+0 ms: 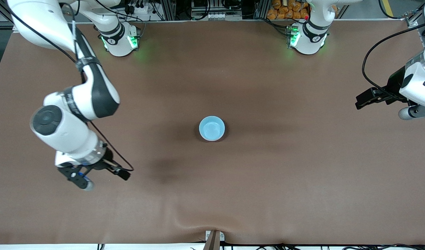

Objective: Stack pink and blue bowls on white bowl

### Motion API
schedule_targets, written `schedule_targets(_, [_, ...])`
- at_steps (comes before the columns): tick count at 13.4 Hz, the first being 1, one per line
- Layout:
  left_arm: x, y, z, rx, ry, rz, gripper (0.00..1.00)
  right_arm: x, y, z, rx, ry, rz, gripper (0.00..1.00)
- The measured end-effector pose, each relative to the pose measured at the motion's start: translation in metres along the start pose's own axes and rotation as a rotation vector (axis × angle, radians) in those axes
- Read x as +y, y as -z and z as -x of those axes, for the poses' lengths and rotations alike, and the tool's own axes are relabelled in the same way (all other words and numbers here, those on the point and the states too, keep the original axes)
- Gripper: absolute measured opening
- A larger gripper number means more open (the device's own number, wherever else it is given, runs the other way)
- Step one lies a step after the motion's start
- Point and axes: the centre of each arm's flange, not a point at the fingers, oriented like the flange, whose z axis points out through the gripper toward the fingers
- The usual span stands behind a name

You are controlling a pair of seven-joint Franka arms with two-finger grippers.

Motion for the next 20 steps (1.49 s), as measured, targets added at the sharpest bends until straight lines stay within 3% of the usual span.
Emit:
schedule_targets(1, [0.000, 0.000, 0.000, 0.000, 0.000, 0.000, 1.00, 0.004, 0.015, -0.005, 0.006, 0.030, 0.006, 1.00])
schedule_targets(4, [0.000, 0.001, 0.000, 0.001, 0.000, 0.000, 1.00, 0.028, 0.069, -0.005, -0.038, 0.194, 0.103, 1.00])
schedule_targets(9, [-0.001, 0.004, 0.001, 0.006, 0.001, 0.001, 1.00, 0.091, 0.182, 0.000, -0.089, 0.333, 0.205, 1.00])
schedule_targets(13, [-0.001, 0.005, 0.002, 0.008, 0.001, 0.002, 1.00, 0.120, 0.234, 0.040, -0.111, 0.406, 0.229, 1.00])
schedule_targets(17, [-0.001, 0.005, 0.002, 0.008, 0.001, 0.001, 1.00, 0.159, 0.243, 0.059, -0.150, 0.453, 0.256, 1.00])
schedule_targets(20, [-0.001, 0.005, 0.002, 0.007, 0.001, 0.001, 1.00, 0.166, 0.245, 0.047, -0.134, 0.453, 0.207, 1.00])
